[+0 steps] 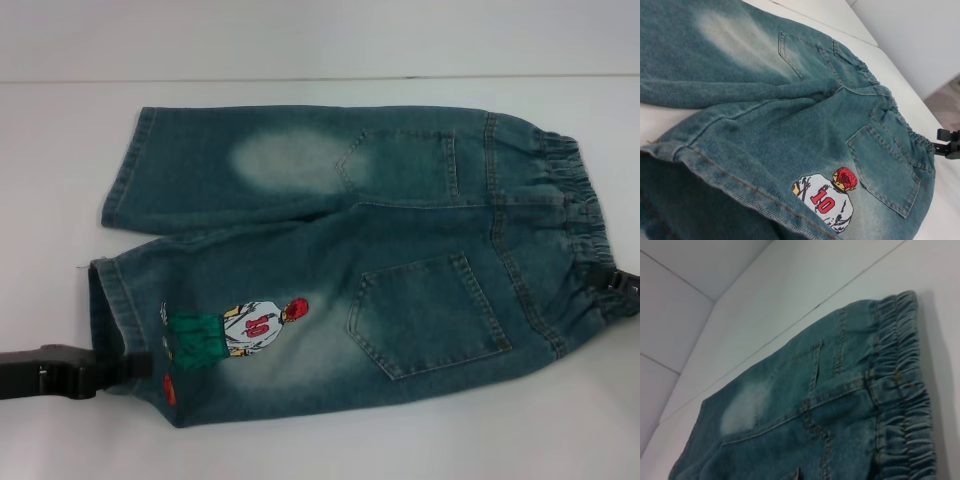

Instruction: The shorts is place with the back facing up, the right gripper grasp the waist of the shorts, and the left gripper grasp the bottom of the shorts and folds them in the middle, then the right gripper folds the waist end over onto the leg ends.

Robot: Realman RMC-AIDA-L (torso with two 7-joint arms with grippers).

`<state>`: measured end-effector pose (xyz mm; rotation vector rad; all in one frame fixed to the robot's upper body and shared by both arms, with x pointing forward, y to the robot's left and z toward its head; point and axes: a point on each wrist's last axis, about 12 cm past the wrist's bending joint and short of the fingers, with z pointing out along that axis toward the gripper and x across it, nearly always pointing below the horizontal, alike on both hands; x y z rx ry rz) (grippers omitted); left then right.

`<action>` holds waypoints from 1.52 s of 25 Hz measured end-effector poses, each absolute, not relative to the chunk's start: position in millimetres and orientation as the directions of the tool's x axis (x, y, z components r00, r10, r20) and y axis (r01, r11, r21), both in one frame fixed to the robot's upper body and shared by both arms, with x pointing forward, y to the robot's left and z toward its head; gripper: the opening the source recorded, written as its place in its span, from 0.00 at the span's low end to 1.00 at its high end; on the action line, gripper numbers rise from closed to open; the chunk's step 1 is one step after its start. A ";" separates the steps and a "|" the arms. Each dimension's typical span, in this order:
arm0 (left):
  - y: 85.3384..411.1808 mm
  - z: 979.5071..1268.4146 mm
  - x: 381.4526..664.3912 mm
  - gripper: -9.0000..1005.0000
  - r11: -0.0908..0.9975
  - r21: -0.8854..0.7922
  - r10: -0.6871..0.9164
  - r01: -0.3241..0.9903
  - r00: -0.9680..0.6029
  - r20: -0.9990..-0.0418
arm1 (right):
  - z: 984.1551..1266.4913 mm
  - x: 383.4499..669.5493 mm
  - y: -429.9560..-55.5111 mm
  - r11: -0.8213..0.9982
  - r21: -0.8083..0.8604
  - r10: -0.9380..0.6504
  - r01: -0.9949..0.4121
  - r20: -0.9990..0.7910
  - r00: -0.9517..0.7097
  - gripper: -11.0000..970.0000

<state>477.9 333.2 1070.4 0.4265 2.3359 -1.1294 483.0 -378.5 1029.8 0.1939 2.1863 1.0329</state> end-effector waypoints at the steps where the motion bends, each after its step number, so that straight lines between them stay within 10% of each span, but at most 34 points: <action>1: 333.3 1070.3 477.8 0.02 0.606 -0.635 0.059 0.480 -0.822 -0.566 | 1030.2 483.1 -377.9 0.668 0.727 0.404 -0.157 -0.532 -0.744 0.96; 11: 333.6 1070.2 477.4 0.02 0.606 -0.635 0.056 0.479 -0.822 -0.567 | 1033.8 483.4 -376.6 0.656 0.733 0.400 -0.182 -0.541 -0.739 0.96; 30: 331.6 1072.3 479.3 0.03 0.596 -0.637 0.064 0.490 -0.819 -0.570 | 1034.7 482.2 -372.7 0.677 0.684 0.323 -0.271 -0.607 -0.726 0.54; 38: 331.2 1073.6 480.4 0.03 0.591 -0.637 0.058 0.494 -0.814 -0.578 | 1034.7 480.0 -375.4 0.682 0.680 0.319 -0.269 -0.608 -0.727 0.18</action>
